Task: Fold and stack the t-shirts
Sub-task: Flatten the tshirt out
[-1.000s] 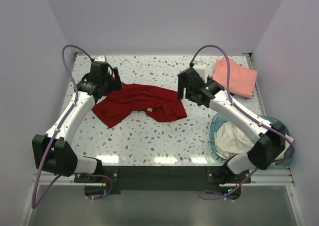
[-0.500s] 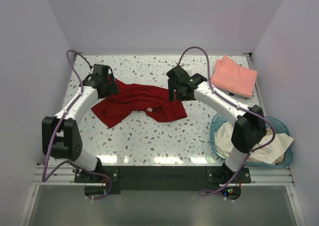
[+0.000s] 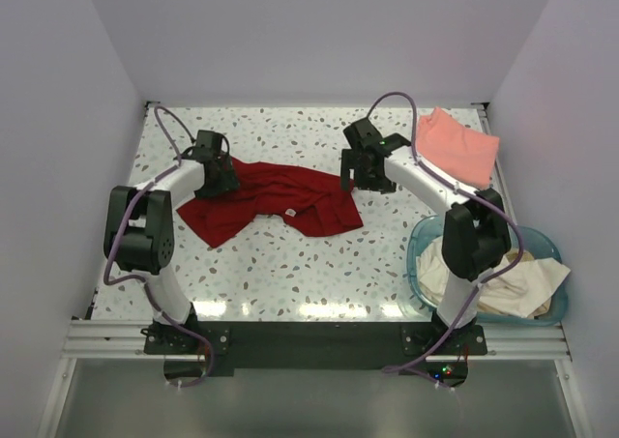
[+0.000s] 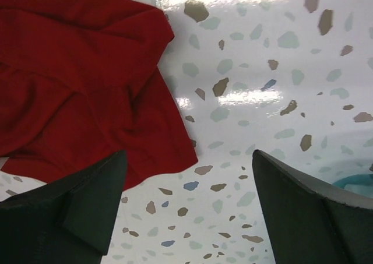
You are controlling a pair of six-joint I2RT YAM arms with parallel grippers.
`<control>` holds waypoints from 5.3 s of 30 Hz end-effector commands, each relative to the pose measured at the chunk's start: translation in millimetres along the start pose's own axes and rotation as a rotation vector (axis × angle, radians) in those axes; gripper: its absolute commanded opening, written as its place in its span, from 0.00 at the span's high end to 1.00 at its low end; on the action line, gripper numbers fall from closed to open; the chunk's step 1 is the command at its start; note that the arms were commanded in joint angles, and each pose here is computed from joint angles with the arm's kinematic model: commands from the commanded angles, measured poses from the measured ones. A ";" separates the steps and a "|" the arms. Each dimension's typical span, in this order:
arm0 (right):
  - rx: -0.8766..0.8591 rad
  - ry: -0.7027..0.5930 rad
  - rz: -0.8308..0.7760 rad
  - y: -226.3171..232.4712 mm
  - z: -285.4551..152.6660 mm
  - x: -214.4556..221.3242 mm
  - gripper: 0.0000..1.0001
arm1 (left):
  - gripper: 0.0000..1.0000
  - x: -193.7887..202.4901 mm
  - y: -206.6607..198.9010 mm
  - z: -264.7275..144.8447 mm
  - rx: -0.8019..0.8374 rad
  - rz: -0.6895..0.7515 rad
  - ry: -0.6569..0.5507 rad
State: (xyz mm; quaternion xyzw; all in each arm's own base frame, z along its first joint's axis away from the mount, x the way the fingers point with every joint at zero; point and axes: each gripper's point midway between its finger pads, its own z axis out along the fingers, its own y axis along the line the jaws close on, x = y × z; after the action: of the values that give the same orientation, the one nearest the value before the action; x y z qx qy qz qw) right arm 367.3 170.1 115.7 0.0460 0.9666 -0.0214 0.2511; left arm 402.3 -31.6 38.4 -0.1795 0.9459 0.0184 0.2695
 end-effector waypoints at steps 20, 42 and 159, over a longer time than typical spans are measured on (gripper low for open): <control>-0.249 0.316 -0.223 53.0 44.5 79.9 0.52 | 0.87 -36.2 -12.3 -0.5 0.112 -0.054 -0.056; -0.187 0.230 -0.203 21.0 -24.0 16.8 1.00 | 1.00 -135.4 -6.4 -75.3 0.116 -0.099 -0.326; -0.153 0.096 0.006 -41.6 -40.7 68.4 0.28 | 0.65 -25.5 -145.7 10.9 0.298 0.136 -0.115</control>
State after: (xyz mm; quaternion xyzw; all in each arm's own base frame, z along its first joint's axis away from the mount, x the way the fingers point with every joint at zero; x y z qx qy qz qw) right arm 274.3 132.4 106.2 0.0168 0.9803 0.0449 0.1916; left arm 470.2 -154.3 42.9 -0.0842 0.9346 -0.0985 0.3311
